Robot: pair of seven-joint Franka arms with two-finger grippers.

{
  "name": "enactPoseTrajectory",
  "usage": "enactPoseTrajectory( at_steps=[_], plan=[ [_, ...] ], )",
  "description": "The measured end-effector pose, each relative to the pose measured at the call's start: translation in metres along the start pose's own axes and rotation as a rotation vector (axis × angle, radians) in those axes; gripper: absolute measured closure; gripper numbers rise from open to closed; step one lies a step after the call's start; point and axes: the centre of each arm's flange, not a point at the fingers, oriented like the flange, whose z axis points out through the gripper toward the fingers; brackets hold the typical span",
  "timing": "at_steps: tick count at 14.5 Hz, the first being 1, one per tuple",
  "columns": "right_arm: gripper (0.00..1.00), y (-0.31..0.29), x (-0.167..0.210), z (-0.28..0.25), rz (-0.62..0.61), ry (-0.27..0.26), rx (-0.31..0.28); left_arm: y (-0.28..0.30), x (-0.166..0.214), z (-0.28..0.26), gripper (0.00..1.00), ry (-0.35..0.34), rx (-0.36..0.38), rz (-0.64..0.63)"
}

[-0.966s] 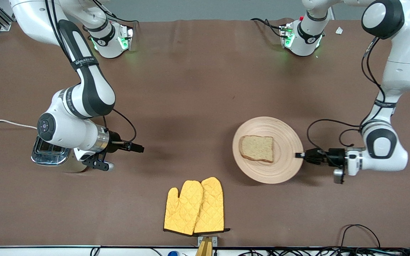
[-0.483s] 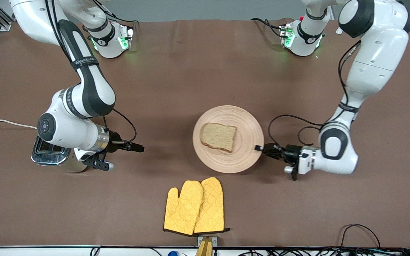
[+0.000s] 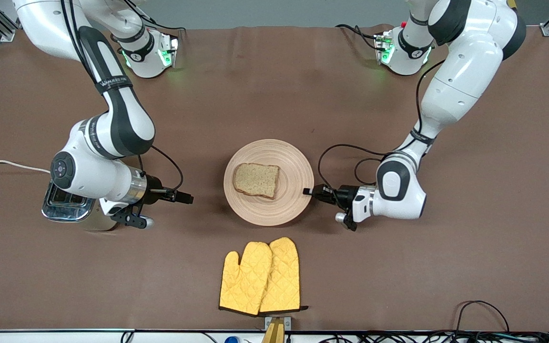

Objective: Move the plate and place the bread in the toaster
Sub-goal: 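Slide the plate toward the table middle while the right gripper reaches the bread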

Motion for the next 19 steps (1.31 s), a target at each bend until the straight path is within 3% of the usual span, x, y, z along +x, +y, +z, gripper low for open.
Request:
enactPoseTrajectory(
  at_steps=[4, 5, 10, 12, 14, 16, 19],
  plan=[
    [0.00, 0.000, -0.001, 0.006, -0.003, -0.005, -0.006, -0.020, -0.006, 0.010, 0.90, 0.021, 0.009, -0.037],
    [0.00, -0.003, -0.003, 0.011, -0.009, -0.008, -0.008, -0.020, -0.006, 0.012, 0.85, 0.025, 0.004, -0.047],
    [0.00, -0.053, -0.036, 0.054, 0.035, -0.001, -0.031, -0.021, 0.000, -0.002, 0.35, 0.064, 0.010, -0.139],
    [0.00, -0.067, -0.048, 0.068, 0.065, 0.008, -0.063, -0.009, 0.013, -0.029, 0.15, 0.110, 0.011, -0.223],
    [0.00, -0.080, -0.064, 0.088, 0.090, 0.059, -0.125, 0.007, 0.028, -0.069, 0.00, 0.167, 0.025, -0.270],
    [0.00, -0.090, -0.081, 0.115, 0.100, 0.103, -0.199, 0.020, 0.039, -0.118, 0.00, 0.213, 0.077, -0.290],
    [0.00, -0.100, -0.100, 0.149, 0.103, 0.111, -0.252, 0.033, 0.049, -0.217, 0.00, 0.267, 0.250, -0.286]
  ],
)
